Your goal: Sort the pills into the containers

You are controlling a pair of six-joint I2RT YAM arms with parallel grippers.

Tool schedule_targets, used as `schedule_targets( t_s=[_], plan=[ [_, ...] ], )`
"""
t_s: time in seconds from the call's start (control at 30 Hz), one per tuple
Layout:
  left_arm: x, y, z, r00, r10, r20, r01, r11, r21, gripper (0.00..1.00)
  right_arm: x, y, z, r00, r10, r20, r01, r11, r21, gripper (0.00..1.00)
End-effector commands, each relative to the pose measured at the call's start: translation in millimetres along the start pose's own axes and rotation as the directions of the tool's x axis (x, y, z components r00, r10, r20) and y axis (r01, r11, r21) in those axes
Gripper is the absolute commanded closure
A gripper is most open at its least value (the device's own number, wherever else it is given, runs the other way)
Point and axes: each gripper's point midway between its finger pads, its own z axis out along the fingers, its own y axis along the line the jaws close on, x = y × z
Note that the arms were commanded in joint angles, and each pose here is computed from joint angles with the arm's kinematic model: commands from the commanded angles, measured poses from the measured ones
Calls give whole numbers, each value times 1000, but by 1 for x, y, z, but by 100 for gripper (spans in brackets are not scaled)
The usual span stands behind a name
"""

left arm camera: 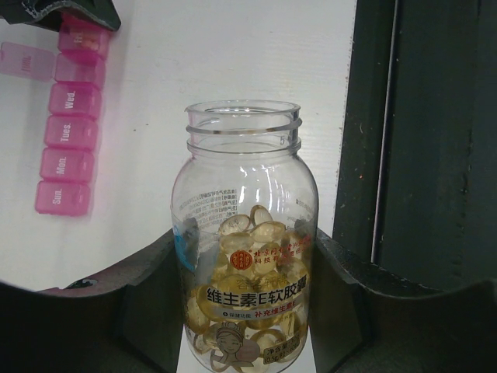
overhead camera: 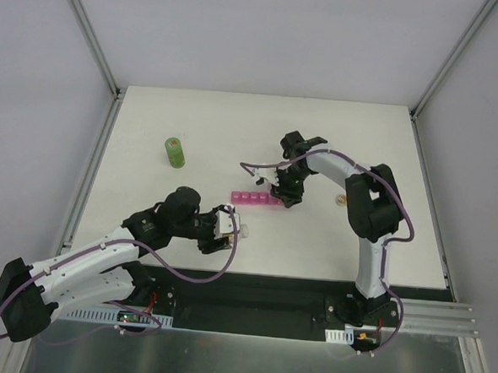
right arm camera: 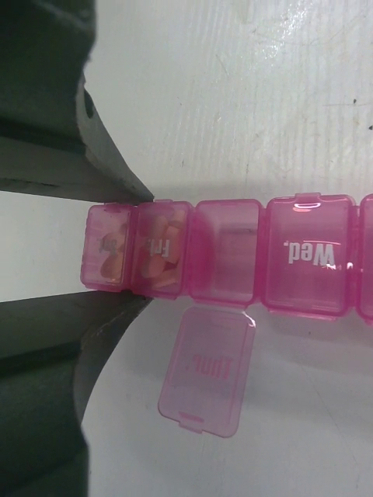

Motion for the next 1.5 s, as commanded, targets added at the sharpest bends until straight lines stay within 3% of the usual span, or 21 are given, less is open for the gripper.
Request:
schedule_targets(
  t_s=[0.0, 0.03, 0.07, 0.17, 0.27, 0.53, 0.67, 0.8, 0.9, 1.0, 1.1, 1.17, 1.3, 1.4, 1.47],
  plan=[
    [-27, -4, -4, 998, -5, 55, 2, 998, 55, 100, 13, 18, -12, 999, 16, -43, -17, 1000, -24, 59],
    [-27, -5, -4, 999, -13, 46, 10, 998, 65, 100, 12, 16, -15, 999, 27, -40, -28, 999, -16, 55],
    [-28, -5, -6, 999, -26, 23, 24, 997, 73, 100, 12, 16, -17, 998, 48, -33, -48, 999, -10, 39],
    [-26, -3, -7, 997, -63, -43, 66, 995, 79, 100, 3, 23, -32, 997, 79, 13, -79, 997, -14, 17],
    [-26, -1, -6, 994, -84, -69, 89, 993, 79, 100, -13, 27, -54, 987, 118, 111, -120, 993, 10, 8],
    [-42, 7, -10, 993, -104, -50, 106, 993, 43, 100, -45, 47, -91, 926, 241, 290, -257, 966, 19, 10],
    [-50, 12, -18, 989, -105, -105, 110, 993, 38, 100, -71, 68, -96, 809, 457, 370, -438, 888, -138, 18],
    [-46, 11, -27, 968, -146, -204, 156, 987, 35, 100, -76, 75, -95, 753, 531, 388, -499, 846, -188, 20],
    [-60, -1, -26, 976, -134, -170, 148, 986, 75, 100, -74, 76, -95, 742, 543, 393, -518, 837, -178, 20],
    [-49, 17, -33, 981, -85, -175, 79, 996, -41, 100, -71, 77, -96, 737, 551, 391, -528, 831, -175, 19],
    [-39, 43, -41, 975, -167, -149, 157, 984, -78, 100, -71, 73, -96, 731, 554, 397, -534, 828, -172, 20],
    [-49, 36, -35, 968, -214, -131, 213, 977, -24, 100, -72, 74, -96, 724, 564, 396, -541, 821, -180, 20],
    [-52, -5, -12, 966, -116, -230, 130, 990, 46, 100, -70, 76, -101, 722, 555, 413, -540, 825, -165, 19],
    [-28, 16, -14, 947, -126, -297, 113, 992, -59, 100, -68, 73, -103, 717, 555, 422, -544, 824, -161, 19],
    [-26, 41, -19, 942, -221, -253, 197, 974, -113, 100, -67, 71, -103, 713, 561, 420, -549, 820, -161, 19]
  ],
)
